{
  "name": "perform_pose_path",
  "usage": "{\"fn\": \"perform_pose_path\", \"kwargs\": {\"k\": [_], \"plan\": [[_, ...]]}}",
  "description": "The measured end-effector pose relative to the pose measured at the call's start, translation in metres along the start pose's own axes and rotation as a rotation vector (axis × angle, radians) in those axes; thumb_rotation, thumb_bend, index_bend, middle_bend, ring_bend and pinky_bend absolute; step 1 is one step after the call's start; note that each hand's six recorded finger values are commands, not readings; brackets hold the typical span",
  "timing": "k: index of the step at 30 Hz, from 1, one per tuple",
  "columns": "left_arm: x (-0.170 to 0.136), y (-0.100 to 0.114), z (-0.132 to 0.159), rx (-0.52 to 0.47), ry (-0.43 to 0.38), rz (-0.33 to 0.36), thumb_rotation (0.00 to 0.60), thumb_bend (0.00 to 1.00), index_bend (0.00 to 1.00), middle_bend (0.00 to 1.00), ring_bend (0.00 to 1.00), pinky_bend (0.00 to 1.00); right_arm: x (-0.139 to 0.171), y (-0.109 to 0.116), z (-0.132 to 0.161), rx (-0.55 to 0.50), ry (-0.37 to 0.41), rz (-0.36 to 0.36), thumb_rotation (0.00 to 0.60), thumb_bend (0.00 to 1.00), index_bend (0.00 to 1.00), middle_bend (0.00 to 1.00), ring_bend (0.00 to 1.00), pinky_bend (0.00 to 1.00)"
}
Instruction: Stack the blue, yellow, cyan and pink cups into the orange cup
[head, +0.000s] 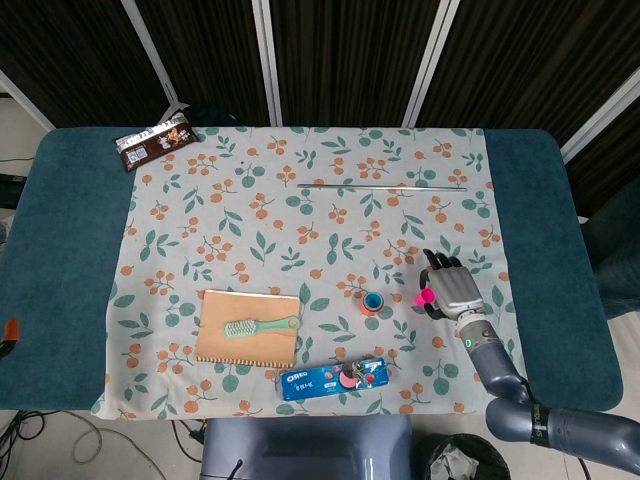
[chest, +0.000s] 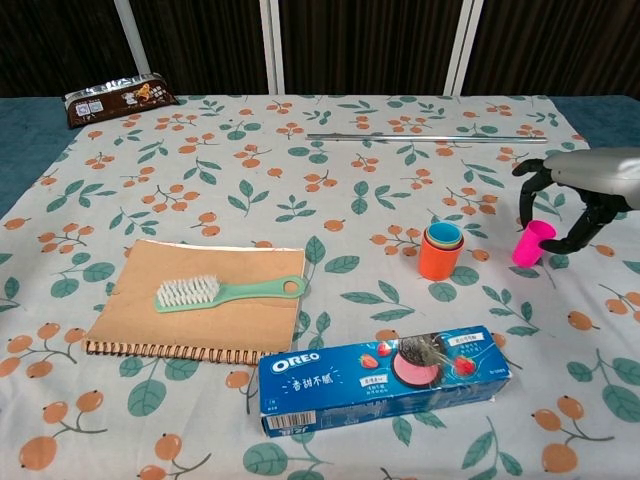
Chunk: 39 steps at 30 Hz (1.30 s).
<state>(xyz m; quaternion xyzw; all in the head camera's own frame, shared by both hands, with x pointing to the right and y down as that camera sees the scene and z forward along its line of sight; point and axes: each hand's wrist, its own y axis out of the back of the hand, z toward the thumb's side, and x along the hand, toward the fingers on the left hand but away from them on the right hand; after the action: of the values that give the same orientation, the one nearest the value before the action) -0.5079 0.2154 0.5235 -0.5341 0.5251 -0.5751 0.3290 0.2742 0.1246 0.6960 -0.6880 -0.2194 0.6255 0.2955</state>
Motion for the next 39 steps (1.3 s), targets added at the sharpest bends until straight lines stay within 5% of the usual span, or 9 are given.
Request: {"fn": "perform_pose_path", "kwargs": {"k": [16, 39], "plan": [[0.000, 0.000, 0.000, 0.003, 0.000, -0.002, 0.600, 0.36, 0.13, 0.03, 0.00, 0.20, 0.002, 0.005, 0.006, -0.020, 0.017, -0.016, 0.600, 0.44, 0.51, 0.00, 0.10, 0.15], [-0.001, -0.001, 0.001, -0.001, -0.002, -0.005, 0.600, 0.36, 0.13, 0.03, 0.00, 0.22, 0.024, 0.069, 0.063, -0.024, 0.160, -0.095, 0.600, 0.44, 0.51, 0.00, 0.10, 0.15]]}}
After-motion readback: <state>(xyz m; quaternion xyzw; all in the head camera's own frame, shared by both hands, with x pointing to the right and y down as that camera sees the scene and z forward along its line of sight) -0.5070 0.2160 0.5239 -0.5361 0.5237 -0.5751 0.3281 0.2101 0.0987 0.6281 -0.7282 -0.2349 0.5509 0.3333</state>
